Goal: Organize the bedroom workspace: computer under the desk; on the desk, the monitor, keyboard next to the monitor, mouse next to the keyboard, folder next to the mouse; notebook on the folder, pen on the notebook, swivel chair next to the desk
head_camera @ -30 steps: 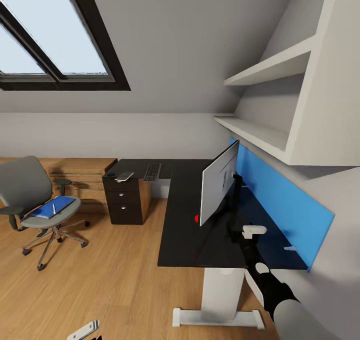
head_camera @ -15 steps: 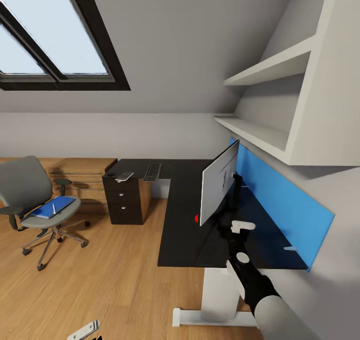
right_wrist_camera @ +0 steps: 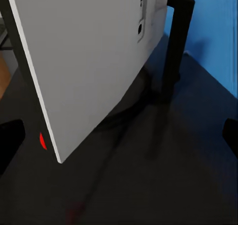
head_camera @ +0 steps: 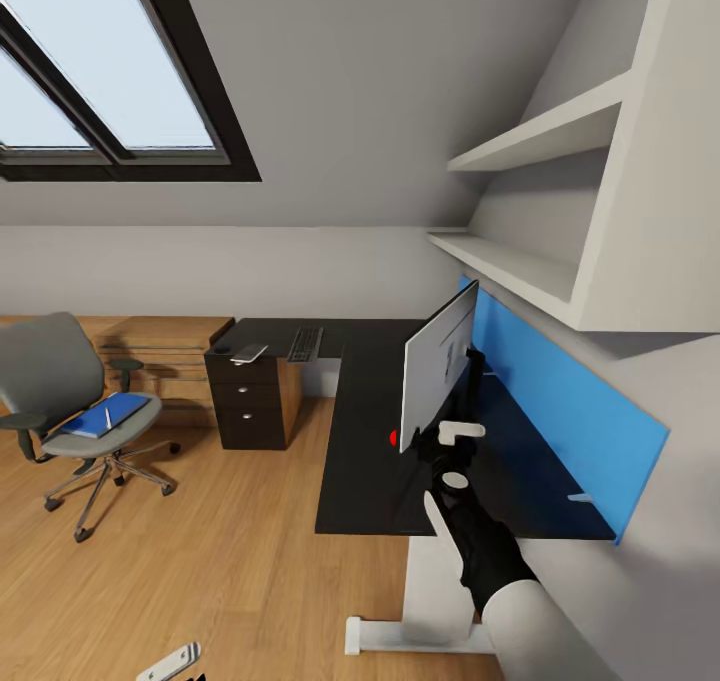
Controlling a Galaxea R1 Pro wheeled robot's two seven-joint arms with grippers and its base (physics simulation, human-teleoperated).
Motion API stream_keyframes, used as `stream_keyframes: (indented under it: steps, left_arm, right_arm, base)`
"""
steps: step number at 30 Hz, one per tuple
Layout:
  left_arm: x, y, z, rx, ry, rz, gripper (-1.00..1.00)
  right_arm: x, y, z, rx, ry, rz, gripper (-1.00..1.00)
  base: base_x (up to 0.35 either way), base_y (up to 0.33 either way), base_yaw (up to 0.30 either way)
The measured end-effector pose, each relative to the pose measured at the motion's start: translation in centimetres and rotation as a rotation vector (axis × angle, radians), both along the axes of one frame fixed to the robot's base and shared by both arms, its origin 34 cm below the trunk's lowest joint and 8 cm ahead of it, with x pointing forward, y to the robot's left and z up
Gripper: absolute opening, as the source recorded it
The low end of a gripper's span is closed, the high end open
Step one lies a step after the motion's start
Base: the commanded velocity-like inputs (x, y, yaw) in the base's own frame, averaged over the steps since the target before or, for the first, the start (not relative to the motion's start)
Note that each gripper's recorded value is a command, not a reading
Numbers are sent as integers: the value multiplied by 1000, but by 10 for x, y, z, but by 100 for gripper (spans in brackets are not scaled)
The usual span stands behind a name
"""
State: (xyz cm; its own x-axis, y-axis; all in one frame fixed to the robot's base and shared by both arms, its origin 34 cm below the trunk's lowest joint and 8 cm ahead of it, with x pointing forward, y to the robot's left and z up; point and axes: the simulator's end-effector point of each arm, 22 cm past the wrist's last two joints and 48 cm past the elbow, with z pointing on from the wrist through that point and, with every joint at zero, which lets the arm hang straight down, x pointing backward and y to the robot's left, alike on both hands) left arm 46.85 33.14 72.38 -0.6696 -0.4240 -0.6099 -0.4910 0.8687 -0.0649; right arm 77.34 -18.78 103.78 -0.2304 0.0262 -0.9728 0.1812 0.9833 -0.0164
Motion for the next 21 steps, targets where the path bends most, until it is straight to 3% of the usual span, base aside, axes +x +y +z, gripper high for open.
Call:
stream_keyframes:
  steps: [1,3,6,11,15,21]
  left_arm:
    - [0,0,0,0,0,0,100]
    - [0,0,0,-1,0,1,100]
    - [-1,-1,-1,-2,1,0,100]
    - [-3,-9,-4,-13,8,-3,100]
    - [-7,-17,-9,-13,21,-11,100]
    - [-7,-18,-9,-3,22,-21,100]
  right_arm:
    - [-1,0,1,-9,0,-7,100]
    - [-3,20,9,-73,-13,19,100]
    - [-4,30,12,-96,-24,36,100]
    - [-4,35,17,-98,-69,41,100]
    - [-3,37,34,-75,-166,39,100]
    - [-3,39,42,-75,-210,42,100]
  base:
    - [0,0,0]
    - [0,0,0]
    - [0,0,0]
    - [0,0,0]
    - [0,0,0]
    - [0,0,0]
